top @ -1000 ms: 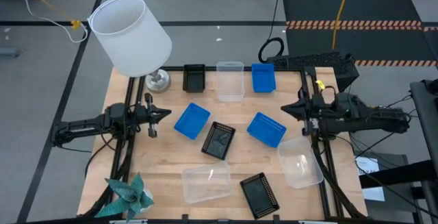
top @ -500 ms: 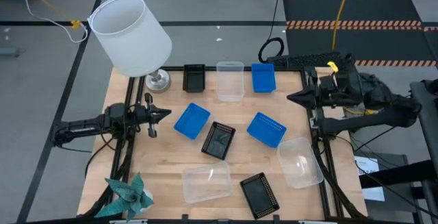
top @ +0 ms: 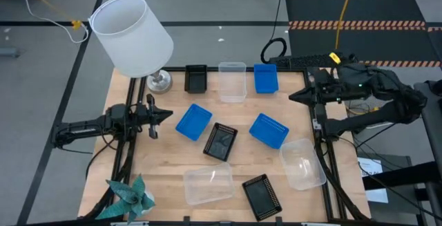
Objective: Stack baskets by color
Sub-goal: Stack the bottom right blue bin on the top right blue bin
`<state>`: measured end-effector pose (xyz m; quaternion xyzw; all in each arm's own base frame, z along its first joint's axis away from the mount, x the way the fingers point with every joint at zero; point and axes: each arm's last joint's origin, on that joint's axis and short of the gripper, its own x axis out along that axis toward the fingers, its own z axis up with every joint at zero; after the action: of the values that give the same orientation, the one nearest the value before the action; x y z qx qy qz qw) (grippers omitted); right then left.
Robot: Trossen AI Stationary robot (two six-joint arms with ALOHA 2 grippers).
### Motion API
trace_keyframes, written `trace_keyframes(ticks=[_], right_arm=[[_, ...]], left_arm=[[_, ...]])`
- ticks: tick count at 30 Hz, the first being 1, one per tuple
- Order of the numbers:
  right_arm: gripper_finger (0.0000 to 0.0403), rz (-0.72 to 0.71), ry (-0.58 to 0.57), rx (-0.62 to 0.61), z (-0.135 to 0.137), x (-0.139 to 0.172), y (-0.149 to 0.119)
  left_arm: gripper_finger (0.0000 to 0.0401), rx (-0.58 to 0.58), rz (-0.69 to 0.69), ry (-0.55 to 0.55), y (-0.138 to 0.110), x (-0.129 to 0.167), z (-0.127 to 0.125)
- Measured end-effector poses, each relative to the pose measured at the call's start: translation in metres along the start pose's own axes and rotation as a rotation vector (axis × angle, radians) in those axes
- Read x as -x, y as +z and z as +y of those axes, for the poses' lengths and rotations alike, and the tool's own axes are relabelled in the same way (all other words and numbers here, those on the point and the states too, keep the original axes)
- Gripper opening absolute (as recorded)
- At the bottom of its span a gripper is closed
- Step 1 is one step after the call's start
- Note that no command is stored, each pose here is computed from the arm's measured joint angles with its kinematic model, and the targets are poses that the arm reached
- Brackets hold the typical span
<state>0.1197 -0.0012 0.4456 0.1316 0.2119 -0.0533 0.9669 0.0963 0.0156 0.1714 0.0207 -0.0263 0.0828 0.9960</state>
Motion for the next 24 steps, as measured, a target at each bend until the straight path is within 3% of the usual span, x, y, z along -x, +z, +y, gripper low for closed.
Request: trace_keyframes(ticks=[13, 18, 24], right_arm=[[0.0, 0.268, -0.082, 0.03, -0.002, -0.025, -0.01], [0.0, 0.291, -0.09, 0.021, -0.001, -0.034, -0.01], [0.0, 0.303, -0.104, -0.035, -0.001, -0.039, -0.009]], left_arm=[[0.0026, 0.117, -0.007, -0.008, 0.003, 0.001, 0.0], [0.0026, 0.125, -0.058, -0.064, 0.036, 0.004, -0.001], [0.0026, 0.1, 0.038, -0.096, 0.071, -0.001, -0.003]])
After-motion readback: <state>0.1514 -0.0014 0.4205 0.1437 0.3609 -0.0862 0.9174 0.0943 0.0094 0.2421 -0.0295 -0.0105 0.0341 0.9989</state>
